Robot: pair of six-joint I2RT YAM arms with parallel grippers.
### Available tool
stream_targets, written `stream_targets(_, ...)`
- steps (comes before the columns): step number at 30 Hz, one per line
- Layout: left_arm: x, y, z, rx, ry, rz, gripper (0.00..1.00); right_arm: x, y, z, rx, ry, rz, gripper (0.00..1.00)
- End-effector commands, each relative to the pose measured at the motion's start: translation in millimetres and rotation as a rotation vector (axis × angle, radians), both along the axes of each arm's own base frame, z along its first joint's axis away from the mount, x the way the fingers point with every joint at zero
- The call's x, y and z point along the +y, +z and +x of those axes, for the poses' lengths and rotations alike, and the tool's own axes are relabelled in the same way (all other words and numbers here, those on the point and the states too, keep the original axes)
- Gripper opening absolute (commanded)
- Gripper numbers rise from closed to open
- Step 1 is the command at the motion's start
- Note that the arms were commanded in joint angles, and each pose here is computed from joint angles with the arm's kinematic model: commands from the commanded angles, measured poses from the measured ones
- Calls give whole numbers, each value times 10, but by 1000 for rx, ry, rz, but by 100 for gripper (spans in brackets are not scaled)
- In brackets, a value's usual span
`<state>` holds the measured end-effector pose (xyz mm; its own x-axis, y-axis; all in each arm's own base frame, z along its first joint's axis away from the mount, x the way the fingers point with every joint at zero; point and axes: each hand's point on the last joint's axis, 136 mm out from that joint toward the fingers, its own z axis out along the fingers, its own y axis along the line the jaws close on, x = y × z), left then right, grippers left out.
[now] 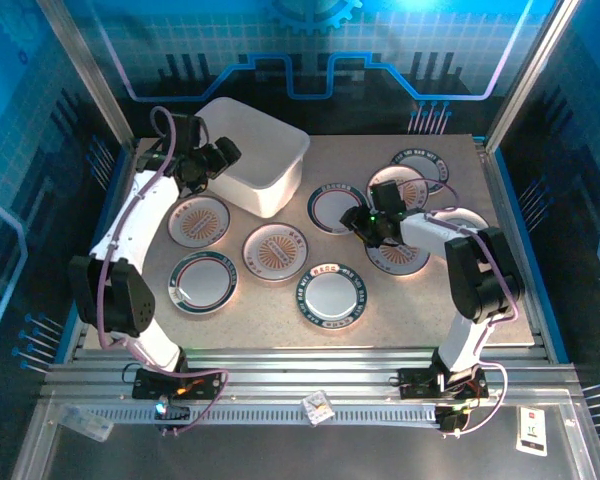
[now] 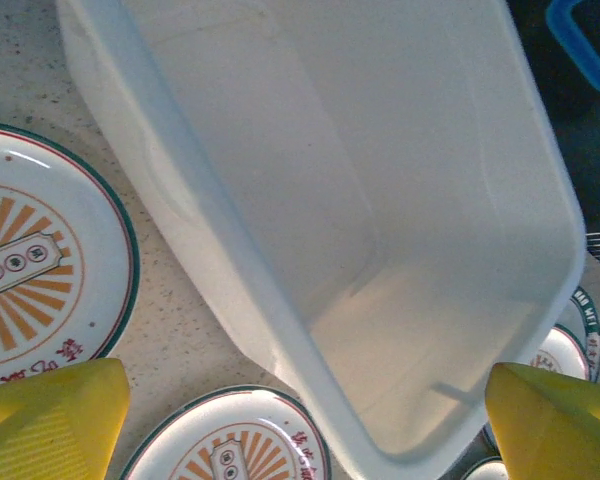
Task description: Place the plates into the plastic bin on the countertop
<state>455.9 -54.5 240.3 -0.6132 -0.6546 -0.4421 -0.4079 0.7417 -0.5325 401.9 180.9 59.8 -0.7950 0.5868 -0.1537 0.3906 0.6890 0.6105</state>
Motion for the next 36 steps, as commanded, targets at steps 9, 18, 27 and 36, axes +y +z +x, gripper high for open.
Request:
stream_targets(9, 291, -21, -264, -2, 26, 44, 95, -7, -159, 91, 7, -104, -68, 51)
stream_targets(18, 474, 8, -373, -7, 42, 77, 95, 42, -292, 241, 2, -168, -113, 45)
stream_targets(27, 533, 33, -417, -8, 46, 84, 96, 17, -469, 237, 32, -213, -135, 40)
stream_targets(36, 509, 86, -466, -13, 45, 66, 96, -48, -363, 239, -12, -253, -168, 18)
